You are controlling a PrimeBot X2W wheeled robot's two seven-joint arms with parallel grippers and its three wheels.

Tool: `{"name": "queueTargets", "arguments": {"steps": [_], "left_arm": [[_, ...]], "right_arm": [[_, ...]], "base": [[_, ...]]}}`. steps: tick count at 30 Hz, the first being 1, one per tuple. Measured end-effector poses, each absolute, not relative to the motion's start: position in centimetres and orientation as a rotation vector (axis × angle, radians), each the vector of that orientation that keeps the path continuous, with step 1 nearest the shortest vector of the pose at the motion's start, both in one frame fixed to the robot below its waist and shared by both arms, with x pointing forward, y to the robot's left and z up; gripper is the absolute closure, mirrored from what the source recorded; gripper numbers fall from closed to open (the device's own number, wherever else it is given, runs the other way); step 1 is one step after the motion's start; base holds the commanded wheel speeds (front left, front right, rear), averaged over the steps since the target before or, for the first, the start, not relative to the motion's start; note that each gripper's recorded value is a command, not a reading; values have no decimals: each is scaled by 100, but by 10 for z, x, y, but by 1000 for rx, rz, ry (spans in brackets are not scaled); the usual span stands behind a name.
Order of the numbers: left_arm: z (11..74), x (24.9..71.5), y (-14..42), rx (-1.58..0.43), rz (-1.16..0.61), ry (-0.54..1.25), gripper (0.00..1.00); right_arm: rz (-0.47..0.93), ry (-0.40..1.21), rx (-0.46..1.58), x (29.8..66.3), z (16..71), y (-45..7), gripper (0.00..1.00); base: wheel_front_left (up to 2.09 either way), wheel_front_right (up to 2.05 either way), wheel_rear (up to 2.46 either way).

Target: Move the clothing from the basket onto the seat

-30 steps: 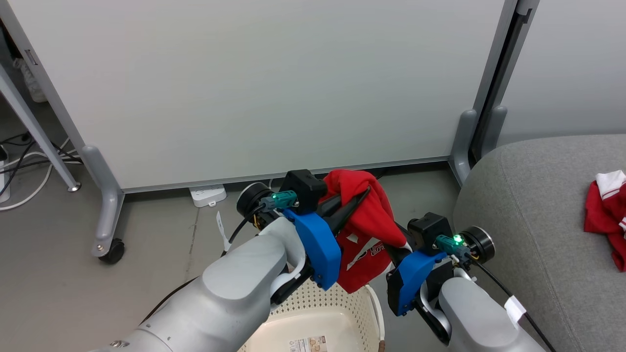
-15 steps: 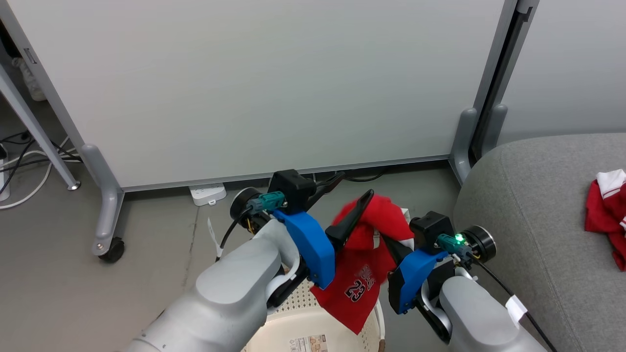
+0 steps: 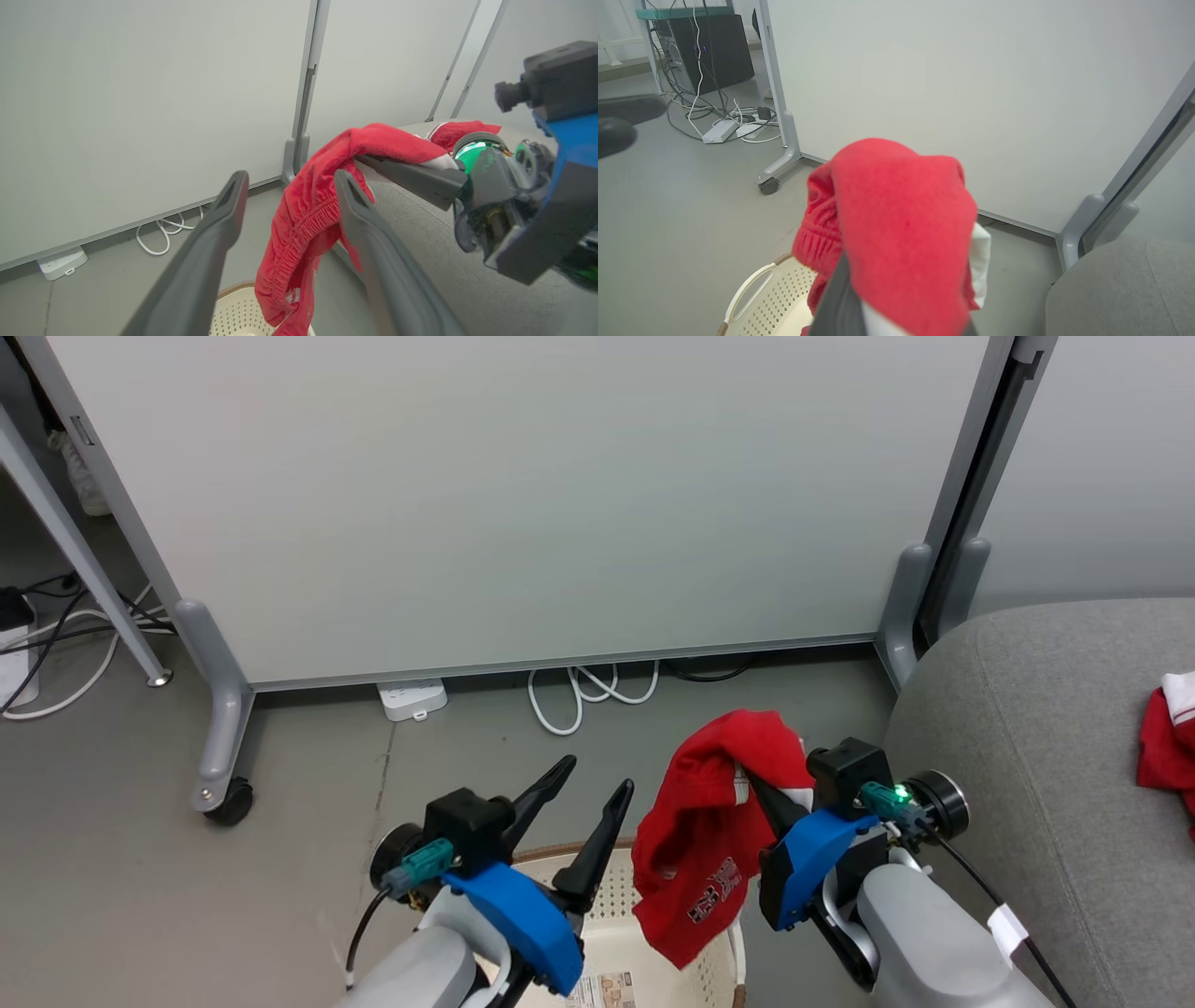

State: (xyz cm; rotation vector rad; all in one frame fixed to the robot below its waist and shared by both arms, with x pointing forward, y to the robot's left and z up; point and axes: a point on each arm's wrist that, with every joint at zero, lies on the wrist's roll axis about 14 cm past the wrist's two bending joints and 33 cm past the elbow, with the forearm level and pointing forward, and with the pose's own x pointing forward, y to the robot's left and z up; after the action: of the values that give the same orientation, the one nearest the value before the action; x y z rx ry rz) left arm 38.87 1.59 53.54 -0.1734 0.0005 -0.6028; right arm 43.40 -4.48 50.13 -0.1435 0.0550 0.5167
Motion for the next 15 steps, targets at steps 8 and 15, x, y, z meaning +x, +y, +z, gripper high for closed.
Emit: {"name": "queueTargets", "arguments": {"steps": [8, 15], "left_arm": [[517, 373, 45, -195, -495, -3, 0], [500, 364, 63, -190, -445, 22, 0]], "right_arm": [[506, 64, -139, 435, 497, -49, 100], [500, 80, -138, 434, 491, -51, 100]], "base": [[0, 0, 0], [0, 0, 0]]}}
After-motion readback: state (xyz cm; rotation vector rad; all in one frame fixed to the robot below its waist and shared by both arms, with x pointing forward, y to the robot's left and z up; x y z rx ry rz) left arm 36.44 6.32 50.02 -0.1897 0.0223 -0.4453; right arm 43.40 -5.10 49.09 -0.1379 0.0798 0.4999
